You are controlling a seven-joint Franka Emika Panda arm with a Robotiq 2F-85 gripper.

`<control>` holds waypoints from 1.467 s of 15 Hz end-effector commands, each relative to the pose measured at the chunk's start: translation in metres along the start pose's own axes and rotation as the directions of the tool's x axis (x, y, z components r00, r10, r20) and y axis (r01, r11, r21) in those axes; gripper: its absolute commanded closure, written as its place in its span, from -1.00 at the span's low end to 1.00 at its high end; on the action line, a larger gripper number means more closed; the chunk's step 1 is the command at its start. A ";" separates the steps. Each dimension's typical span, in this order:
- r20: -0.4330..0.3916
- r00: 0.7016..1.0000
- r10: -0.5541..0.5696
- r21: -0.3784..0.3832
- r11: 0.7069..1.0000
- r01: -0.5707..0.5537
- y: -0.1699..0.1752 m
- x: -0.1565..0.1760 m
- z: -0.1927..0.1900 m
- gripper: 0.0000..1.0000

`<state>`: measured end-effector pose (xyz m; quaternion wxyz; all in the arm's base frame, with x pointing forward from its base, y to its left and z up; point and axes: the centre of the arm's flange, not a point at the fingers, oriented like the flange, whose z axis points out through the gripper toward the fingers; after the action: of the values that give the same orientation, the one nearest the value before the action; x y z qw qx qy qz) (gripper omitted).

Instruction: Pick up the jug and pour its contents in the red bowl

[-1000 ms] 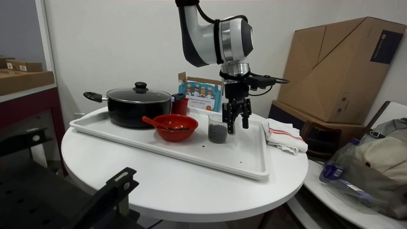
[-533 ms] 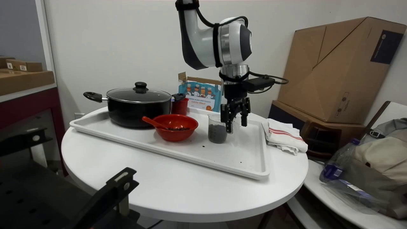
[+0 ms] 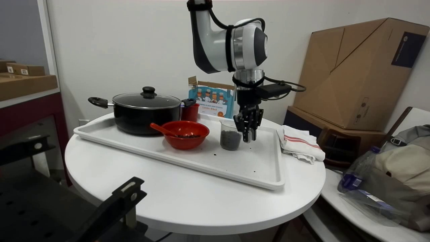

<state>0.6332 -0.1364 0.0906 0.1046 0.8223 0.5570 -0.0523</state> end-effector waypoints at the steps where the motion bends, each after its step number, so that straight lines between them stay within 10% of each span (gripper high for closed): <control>1: -0.016 1.000 0.001 0.010 1.000 -0.001 -0.001 0.004 0.001 0.88; 14: 0.035 0.995 -0.091 0.004 0.996 0.091 -0.002 0.020 -0.029 0.88; 22: 0.201 0.956 -0.212 -0.030 0.975 0.222 0.000 0.042 -0.090 0.88</control>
<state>0.6493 -0.0926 0.1418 0.1477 0.7643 0.6194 -0.1014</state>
